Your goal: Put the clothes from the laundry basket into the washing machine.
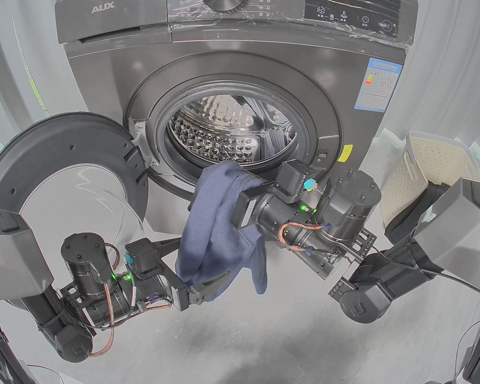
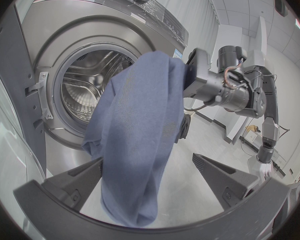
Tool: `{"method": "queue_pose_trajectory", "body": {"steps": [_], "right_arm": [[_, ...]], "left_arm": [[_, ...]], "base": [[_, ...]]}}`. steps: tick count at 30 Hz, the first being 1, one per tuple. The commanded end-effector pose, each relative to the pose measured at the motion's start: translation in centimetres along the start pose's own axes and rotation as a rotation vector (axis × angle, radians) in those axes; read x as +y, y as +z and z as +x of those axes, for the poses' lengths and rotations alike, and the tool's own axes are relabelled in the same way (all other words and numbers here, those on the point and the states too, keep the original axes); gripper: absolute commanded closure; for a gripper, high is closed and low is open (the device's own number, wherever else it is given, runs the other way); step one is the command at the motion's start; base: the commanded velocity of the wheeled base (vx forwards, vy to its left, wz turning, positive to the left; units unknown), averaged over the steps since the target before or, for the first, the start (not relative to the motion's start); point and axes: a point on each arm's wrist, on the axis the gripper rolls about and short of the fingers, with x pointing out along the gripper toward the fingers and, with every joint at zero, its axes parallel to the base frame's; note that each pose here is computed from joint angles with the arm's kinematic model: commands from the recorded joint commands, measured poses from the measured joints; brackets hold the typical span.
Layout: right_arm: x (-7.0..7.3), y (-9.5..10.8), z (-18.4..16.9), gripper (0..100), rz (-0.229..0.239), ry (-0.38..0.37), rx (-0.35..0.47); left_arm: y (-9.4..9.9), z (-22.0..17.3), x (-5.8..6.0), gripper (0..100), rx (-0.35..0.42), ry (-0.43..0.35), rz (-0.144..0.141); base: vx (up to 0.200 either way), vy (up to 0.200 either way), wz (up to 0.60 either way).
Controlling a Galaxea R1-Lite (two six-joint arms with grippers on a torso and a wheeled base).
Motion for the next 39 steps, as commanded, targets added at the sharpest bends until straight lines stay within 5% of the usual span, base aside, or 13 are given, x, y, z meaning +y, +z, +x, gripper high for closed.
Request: {"method": "queue_pose_trajectory", "body": {"steps": [1, 9, 15, 22, 23, 34, 39], "right_arm": [[1.9, 0.6, -0.4, 100, 0.018, 0.047, -0.013], [3.7, 1.8, -1.8, 100, 0.039, 0.082, -0.018], [4.9, 1.7, -3.9, 100, 0.071, 0.112, 0.030], [5.4, 1.4, -4.5, 100, 0.082, 0.126, 0.043], [5.6, 1.5, -4.5, 100, 0.085, 0.133, 0.035], [5.8, 1.9, -4.4, 100, 0.097, 0.140, 0.014], [4.5, 2.3, -4.3, 100, 0.092, 0.104, -0.003]], "left_arm": [[-0.5, 0.3, 0.2, 0, 0.017, 0.005, -0.006], [-0.8, 0.6, 0.6, 0, 0.020, 0.015, -0.008], [-1.4, 1.2, 2.3, 0, 0.027, 0.067, -0.026], [-1.2, 1.4, 2.7, 0, 0.013, 0.088, -0.038], [-1.1, 1.4, 2.7, 100, 0.010, 0.086, -0.037], [-1.2, 1.6, 2.5, 100, 0.013, 0.078, -0.045], [-0.4, 1.7, 2.8, 100, -0.023, 0.088, -0.056]], "base": [[0.000, 0.000, 0.00], [0.000, 0.000, 0.00], [0.000, 0.000, 0.00], [0.000, 0.000, 0.00], [0.000, 0.000, 0.00], [0.000, 0.000, 0.00], [0.000, 0.000, 0.00]]}}
